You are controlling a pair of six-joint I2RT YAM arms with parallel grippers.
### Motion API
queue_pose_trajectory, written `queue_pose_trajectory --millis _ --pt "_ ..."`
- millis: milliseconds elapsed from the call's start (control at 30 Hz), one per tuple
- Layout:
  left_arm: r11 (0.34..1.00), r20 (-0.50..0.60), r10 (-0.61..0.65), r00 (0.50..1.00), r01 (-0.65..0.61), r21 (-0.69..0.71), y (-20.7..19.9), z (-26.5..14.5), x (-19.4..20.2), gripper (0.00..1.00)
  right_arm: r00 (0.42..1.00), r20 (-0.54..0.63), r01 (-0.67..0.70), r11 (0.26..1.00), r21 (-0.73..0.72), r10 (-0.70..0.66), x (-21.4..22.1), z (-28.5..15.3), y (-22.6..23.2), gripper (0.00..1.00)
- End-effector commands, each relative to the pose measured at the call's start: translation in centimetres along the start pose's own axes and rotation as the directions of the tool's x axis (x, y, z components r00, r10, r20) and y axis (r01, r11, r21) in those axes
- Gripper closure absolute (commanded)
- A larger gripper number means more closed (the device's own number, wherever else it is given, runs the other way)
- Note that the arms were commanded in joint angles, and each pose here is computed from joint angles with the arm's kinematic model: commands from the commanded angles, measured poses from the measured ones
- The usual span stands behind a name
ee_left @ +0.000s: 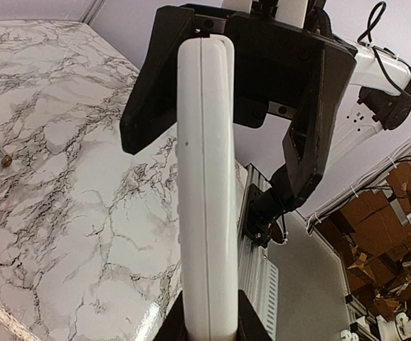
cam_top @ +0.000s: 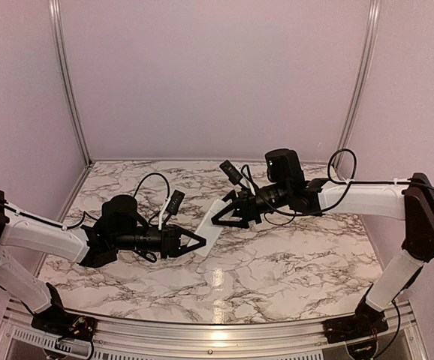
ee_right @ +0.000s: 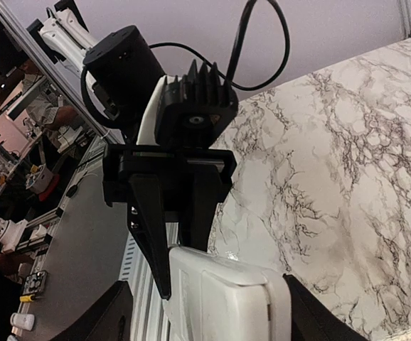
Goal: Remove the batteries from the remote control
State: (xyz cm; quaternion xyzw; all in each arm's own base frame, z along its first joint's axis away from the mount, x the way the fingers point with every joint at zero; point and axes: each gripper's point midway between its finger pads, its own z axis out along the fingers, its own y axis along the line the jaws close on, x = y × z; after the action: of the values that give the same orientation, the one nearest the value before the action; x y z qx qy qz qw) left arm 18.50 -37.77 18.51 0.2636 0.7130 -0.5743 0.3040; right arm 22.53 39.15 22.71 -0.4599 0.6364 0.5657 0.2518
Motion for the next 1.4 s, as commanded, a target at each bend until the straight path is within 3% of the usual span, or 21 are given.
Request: queue_pose_trajectory --millis 0,467,567,667,800,900,1367 --pt "0.998 -0.034 0.024 0.999 -0.022 0.06 -0.9 0.5 0.2 1.0 1.0 0.006 0.028 0.998 -0.048 -0.028 -0.4 -0.3 1.3 0.4" --pt "0.998 -0.067 0.037 0.997 -0.033 0.062 -0.8 1.1 0.4 1.0 1.0 -0.023 -0.009 0.999 -0.051 0.008 0.8 -0.2 1.0 0.98" --pt "0.998 -0.064 0.04 0.997 -0.037 0.058 -0.7 1.1 0.2 0.98 1.0 -0.02 -0.022 0.999 -0.05 0.021 1.2 -0.1 0.9 1.0" --pt "0.997 -0.061 0.044 0.997 -0.04 0.062 -0.7 1.1 0.1 0.8 0.999 -0.011 -0.049 0.998 -0.031 0.049 1.5 -0.1 0.4 1.0" --pt "0.998 -0.021 0.044 0.999 -0.043 0.038 -0.3 0.5 -0.7 0.28 0.994 0.018 -0.106 0.993 0.049 0.105 1.4 -0.1 -1.1 1.0" --pt "0.998 0.027 0.051 0.998 -0.052 0.036 -0.5 -0.5 -1.1 0.02 0.99 0.037 -0.136 0.987 0.08 0.134 1.5 -0.1 -1.8 1.0" --pt "0.989 0.22 0.048 0.974 -0.015 -0.147 2.9 -4.6 -3.8 0.01 0.955 0.215 -0.222 0.973 0.068 0.203 -1.4 -0.5 -2.2 1.0"
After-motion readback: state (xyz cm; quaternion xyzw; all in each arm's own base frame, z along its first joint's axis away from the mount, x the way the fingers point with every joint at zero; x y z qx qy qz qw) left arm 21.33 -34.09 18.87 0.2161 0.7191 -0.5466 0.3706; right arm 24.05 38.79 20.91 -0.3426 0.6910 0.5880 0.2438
